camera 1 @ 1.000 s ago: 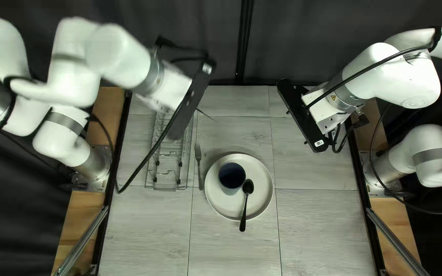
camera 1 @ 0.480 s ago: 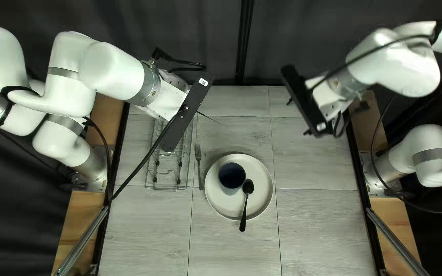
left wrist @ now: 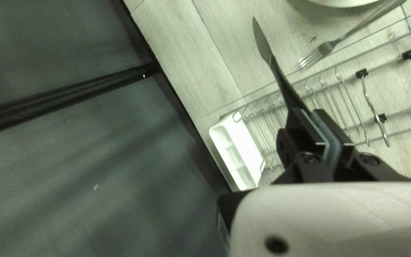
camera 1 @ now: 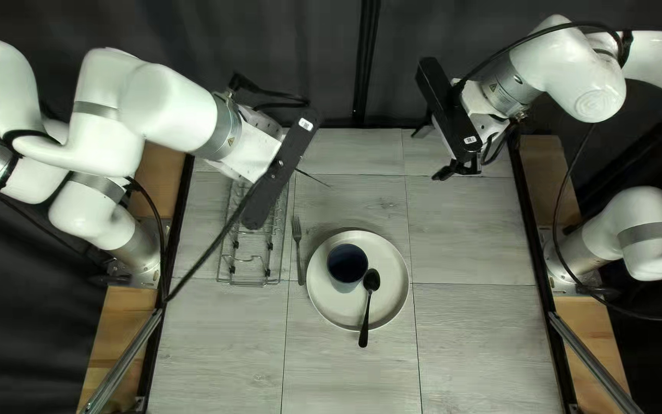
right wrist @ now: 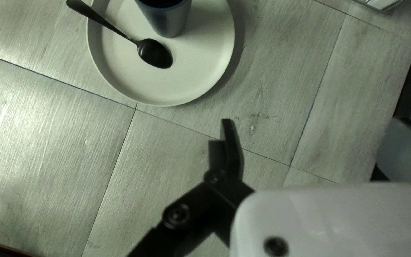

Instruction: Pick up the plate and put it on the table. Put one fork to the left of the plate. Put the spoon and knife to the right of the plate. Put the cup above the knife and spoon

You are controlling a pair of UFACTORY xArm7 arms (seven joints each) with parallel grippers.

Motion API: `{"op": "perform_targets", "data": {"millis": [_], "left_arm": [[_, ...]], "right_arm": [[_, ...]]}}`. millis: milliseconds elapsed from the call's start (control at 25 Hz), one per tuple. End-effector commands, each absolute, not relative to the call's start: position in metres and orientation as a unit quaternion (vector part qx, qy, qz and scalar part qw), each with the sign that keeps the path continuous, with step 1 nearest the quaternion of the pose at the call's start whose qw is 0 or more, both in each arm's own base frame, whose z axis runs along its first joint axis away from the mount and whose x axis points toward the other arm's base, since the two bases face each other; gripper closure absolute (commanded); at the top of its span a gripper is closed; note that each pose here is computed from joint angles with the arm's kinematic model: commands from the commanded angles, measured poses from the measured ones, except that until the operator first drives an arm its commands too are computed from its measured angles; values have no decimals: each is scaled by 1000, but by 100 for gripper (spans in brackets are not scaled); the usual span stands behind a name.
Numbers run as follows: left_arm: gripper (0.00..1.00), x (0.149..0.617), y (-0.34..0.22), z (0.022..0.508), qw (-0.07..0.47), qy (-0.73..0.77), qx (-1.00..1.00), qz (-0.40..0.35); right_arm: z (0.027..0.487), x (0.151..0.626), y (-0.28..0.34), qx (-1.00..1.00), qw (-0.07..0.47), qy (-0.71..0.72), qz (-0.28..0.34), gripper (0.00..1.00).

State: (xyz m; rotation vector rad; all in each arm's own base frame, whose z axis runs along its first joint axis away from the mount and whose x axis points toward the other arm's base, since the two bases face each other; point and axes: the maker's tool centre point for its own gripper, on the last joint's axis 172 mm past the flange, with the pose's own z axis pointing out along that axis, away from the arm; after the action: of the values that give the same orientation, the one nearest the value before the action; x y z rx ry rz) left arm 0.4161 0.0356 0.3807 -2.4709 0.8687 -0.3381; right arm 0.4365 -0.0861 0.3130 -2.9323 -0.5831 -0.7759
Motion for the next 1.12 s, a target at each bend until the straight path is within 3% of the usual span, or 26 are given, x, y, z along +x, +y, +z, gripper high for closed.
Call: {"op": "perform_targets", "data": {"millis": [40,640,1120], "left_arm": [[100,424,26,381,270,344,-889,-136],[100,425,23,386,278,359,-879,-145],[100,425,23,386,278,359,-879,-145]], "right_arm": [[308,460,-79,-943,49,-199,-264,0],[286,543,-65,-920,81,-217,-316,0],[267,575,-56,-906,117,-207,-350,0]]}}
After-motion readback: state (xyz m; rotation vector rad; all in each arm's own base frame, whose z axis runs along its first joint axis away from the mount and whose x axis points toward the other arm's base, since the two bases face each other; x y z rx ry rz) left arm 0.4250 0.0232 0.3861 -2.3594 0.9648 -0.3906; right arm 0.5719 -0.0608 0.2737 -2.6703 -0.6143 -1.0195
